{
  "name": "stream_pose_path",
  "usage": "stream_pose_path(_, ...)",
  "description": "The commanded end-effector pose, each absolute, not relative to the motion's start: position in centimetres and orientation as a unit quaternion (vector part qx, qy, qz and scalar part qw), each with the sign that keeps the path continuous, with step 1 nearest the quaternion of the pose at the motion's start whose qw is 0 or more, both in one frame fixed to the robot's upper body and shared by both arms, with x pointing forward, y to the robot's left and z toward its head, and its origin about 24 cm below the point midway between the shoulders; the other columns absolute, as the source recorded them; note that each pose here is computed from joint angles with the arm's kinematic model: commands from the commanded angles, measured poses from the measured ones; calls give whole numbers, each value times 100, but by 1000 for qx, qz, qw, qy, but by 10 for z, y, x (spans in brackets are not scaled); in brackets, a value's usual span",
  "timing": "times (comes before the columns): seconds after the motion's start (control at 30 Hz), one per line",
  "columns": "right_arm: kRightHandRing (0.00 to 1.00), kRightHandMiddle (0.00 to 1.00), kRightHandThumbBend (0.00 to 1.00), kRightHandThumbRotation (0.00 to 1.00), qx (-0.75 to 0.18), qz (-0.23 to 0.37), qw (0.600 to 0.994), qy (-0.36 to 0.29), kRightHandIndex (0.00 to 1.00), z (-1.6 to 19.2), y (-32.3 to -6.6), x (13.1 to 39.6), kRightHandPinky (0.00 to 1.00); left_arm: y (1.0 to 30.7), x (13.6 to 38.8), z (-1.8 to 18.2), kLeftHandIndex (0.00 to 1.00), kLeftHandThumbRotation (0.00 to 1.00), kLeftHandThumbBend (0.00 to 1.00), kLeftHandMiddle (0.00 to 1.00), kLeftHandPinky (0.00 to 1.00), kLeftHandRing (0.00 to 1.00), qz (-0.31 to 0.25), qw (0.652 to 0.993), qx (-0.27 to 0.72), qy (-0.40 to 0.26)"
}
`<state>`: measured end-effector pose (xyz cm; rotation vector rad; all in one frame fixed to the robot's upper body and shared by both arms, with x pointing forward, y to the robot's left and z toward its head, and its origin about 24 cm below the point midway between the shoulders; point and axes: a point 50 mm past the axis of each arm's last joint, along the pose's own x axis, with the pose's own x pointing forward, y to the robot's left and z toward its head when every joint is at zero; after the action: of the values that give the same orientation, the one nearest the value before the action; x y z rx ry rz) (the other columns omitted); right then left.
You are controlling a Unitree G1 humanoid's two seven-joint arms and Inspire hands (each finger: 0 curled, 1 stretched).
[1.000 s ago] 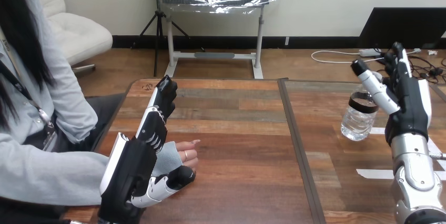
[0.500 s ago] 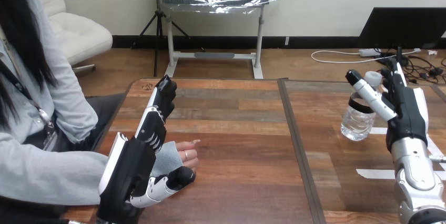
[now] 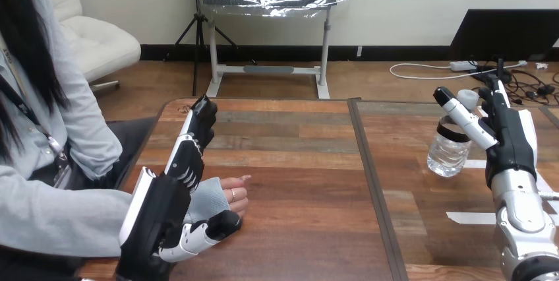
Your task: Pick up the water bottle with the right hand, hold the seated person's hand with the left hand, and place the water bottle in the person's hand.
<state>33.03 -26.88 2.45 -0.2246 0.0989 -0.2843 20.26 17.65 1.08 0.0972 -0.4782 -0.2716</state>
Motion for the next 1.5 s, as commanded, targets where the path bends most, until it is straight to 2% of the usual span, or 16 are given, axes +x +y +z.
stream_pose_path(0.0,99,97,100,58,-142,-146,979,9,100,56,-269,350,98,179,211,27,100,67,100,100,100,100,-132,949,52,-280)
stream_pose_path(0.37,97,97,100,59,-157,-150,976,25,100,52,-270,349,94,180,210,27,100,66,100,100,100,100,-134,948,48,-284)
stream_pose_path(0.93,96,96,100,56,-168,-155,972,46,100,48,-272,347,91,181,208,27,100,65,100,100,100,100,-135,949,39,-283)
stream_pose_path(1.47,96,96,100,55,-175,-156,970,59,100,45,-273,346,92,186,206,26,100,65,100,100,100,100,-138,947,48,-285)
